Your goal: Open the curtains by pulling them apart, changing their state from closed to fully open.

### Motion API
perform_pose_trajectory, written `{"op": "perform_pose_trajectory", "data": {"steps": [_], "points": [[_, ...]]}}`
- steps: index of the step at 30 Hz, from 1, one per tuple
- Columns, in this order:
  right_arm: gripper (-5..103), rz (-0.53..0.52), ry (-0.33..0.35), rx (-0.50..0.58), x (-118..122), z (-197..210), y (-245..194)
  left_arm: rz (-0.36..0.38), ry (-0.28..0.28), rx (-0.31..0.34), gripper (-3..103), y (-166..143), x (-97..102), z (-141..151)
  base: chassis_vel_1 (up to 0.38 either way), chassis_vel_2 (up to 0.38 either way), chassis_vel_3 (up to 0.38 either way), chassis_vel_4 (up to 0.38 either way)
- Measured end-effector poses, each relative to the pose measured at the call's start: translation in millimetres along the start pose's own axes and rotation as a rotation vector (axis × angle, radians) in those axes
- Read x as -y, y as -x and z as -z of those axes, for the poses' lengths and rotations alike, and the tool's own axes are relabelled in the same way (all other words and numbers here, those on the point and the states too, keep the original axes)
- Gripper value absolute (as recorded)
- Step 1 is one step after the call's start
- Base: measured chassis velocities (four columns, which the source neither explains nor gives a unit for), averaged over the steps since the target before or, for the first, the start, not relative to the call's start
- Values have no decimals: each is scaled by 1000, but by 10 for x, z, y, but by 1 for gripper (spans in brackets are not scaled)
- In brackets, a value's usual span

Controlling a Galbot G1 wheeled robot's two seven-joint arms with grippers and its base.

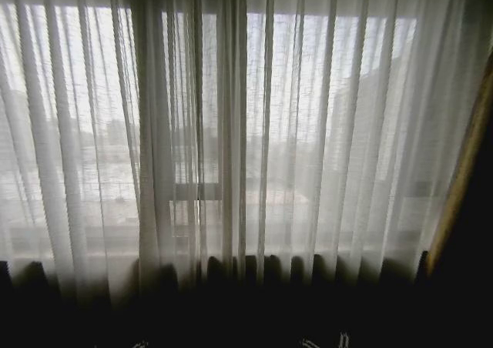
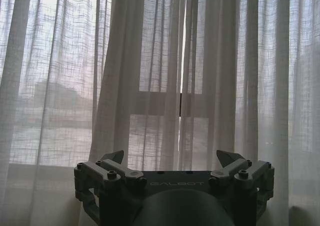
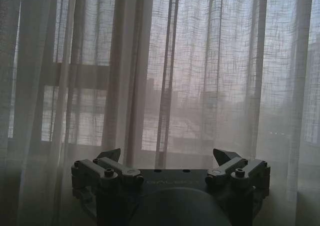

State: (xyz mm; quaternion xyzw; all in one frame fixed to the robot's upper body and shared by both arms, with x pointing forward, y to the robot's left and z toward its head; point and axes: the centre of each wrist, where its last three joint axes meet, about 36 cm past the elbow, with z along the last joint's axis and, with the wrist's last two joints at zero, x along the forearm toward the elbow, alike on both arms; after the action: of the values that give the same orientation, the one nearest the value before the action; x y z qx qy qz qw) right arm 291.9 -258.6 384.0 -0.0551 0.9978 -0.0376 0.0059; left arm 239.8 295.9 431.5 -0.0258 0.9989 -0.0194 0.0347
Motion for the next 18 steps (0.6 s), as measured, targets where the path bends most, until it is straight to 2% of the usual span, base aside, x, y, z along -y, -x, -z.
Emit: {"op": "perform_pose_trajectory", "data": {"steps": [6, 18], "points": [[100, -6, -49, 34, 31, -47, 49, -1, -2, 0, 100, -7, 11, -5, 0, 0, 0, 0], [100, -12, -64, 34, 36, -71, 28, 2, -2, 3, 100, -37, 8, -16, 0, 0, 0, 0]]}}
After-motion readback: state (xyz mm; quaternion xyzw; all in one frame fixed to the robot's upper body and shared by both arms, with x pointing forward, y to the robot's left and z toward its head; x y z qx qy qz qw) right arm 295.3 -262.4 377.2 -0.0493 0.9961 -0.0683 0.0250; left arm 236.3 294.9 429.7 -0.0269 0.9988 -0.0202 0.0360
